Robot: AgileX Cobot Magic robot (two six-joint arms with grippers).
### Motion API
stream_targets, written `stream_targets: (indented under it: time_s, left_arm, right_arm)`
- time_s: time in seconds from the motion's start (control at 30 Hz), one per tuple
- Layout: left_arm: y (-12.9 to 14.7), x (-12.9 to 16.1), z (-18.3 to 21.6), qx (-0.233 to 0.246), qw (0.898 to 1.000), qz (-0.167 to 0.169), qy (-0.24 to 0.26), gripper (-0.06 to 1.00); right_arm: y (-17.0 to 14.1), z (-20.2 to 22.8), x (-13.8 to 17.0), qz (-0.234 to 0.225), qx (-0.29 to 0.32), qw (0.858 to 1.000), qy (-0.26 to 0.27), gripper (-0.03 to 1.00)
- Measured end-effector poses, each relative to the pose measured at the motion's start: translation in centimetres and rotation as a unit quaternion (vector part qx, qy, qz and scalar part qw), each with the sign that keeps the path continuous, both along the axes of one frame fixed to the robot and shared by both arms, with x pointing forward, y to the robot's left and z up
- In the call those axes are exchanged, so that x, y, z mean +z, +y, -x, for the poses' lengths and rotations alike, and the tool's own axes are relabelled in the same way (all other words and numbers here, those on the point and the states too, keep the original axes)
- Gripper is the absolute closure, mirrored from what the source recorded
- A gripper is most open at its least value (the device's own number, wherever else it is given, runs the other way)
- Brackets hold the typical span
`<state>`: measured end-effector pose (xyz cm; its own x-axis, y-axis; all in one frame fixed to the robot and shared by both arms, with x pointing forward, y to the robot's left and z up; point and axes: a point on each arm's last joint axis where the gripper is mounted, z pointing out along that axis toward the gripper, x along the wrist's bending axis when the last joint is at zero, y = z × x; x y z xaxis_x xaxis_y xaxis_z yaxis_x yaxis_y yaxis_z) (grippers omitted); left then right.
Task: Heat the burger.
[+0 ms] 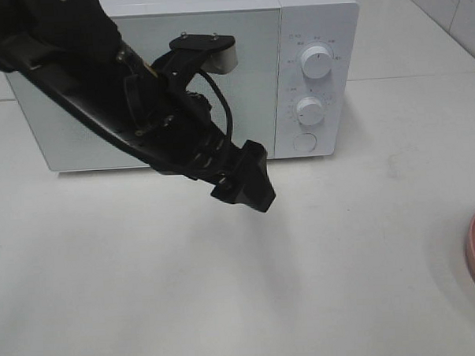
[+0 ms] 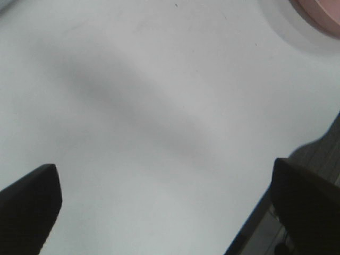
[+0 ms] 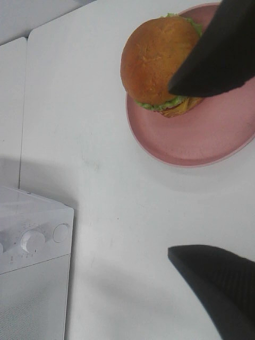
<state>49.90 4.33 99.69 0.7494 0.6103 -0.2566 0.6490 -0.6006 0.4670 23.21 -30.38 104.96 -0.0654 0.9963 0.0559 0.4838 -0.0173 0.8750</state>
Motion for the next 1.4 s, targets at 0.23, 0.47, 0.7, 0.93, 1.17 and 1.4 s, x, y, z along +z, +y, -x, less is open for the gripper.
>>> stream_targets:
  time_s: [0.23, 0.47, 0.7, 0.93, 1.17, 1.4]
  left_arm:
    - [3.2, 1.4, 0.1, 0.01, 0.998, -0.044, 0.046, -0.05]
    - [7.4, 1.8, -0.2, 0.077, 0.993, -0.058, 0.075, -0.05]
    - [12.8, 2.6, 0.8, 0.154, 0.984, -0.05, 0.08, -0.05]
    - [17.7, 3.5, 2.6, 0.229, 0.97, -0.039, 0.072, -0.05]
    - [23.5, 3.7, 6.5, 0.352, 0.934, -0.029, 0.059, -0.05]
    - [24.3, 4.7, 9.7, 0.379, 0.925, -0.033, 0.025, -0.05]
  right_arm:
    - [0.0, 0.0, 0.0, 0.0, 0.0, 1.0, 0.0, 0.22]
    - [0.0, 0.0, 0.0, 0.0, 0.0, 1.0, 0.0, 0.22]
    - [0.0, 0.0, 0.0, 0.0, 0.0, 1.0, 0.0, 0.22]
    - [0.0, 0.0, 0.0, 0.0, 0.0, 1.0, 0.0, 0.22]
    - [0.0, 0.0, 0.0, 0.0, 0.0, 1.0, 0.0, 0.22]
    - [0.0, 0.0, 0.0, 0.0, 0.0, 1.0, 0.0, 0.22]
